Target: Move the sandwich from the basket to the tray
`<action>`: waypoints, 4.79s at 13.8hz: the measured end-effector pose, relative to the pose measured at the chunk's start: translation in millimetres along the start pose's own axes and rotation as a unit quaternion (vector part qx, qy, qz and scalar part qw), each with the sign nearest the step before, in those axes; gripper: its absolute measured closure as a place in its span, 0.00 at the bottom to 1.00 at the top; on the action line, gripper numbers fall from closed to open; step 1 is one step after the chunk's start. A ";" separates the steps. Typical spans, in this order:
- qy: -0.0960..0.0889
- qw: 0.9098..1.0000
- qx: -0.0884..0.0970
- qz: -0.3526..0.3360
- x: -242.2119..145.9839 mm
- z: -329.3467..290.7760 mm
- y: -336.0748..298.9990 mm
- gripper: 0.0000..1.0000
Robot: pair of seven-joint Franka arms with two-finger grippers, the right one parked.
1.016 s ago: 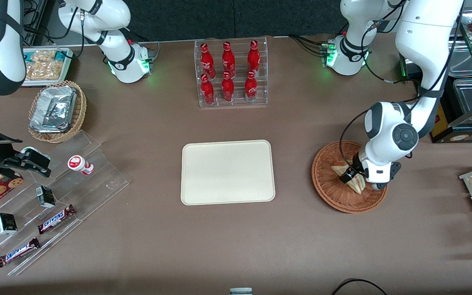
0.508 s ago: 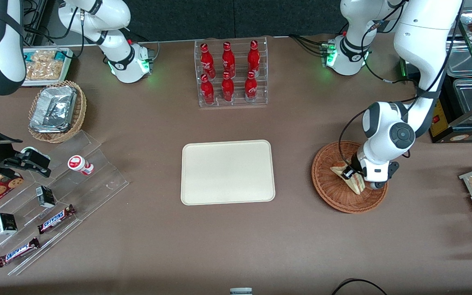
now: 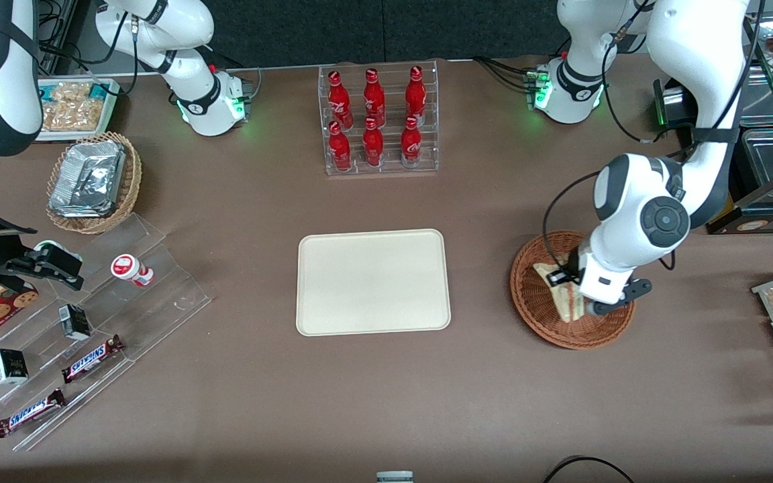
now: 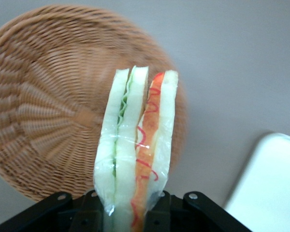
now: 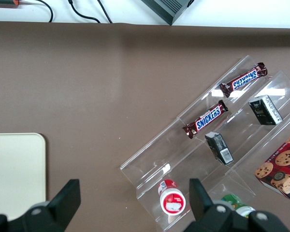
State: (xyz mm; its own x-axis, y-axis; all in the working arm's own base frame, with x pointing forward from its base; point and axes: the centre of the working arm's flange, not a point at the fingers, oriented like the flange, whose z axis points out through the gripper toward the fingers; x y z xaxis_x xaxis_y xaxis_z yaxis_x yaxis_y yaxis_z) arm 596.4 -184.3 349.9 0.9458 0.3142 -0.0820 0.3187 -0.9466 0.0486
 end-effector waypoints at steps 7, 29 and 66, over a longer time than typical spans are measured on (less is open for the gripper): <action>-0.006 0.997 -0.014 0.081 -79.6 52.8 188.2 0.82; 0.003 0.998 -0.028 0.059 -145.3 147.2 323.2 0.02; -0.001 0.987 0.011 0.159 -41.0 -269.0 -136.1 0.00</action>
State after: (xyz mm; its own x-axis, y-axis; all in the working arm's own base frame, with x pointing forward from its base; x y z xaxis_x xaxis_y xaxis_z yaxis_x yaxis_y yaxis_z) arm 531.0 -48.9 614.5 0.9976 0.0008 -0.0686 0.0043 -0.9987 0.0505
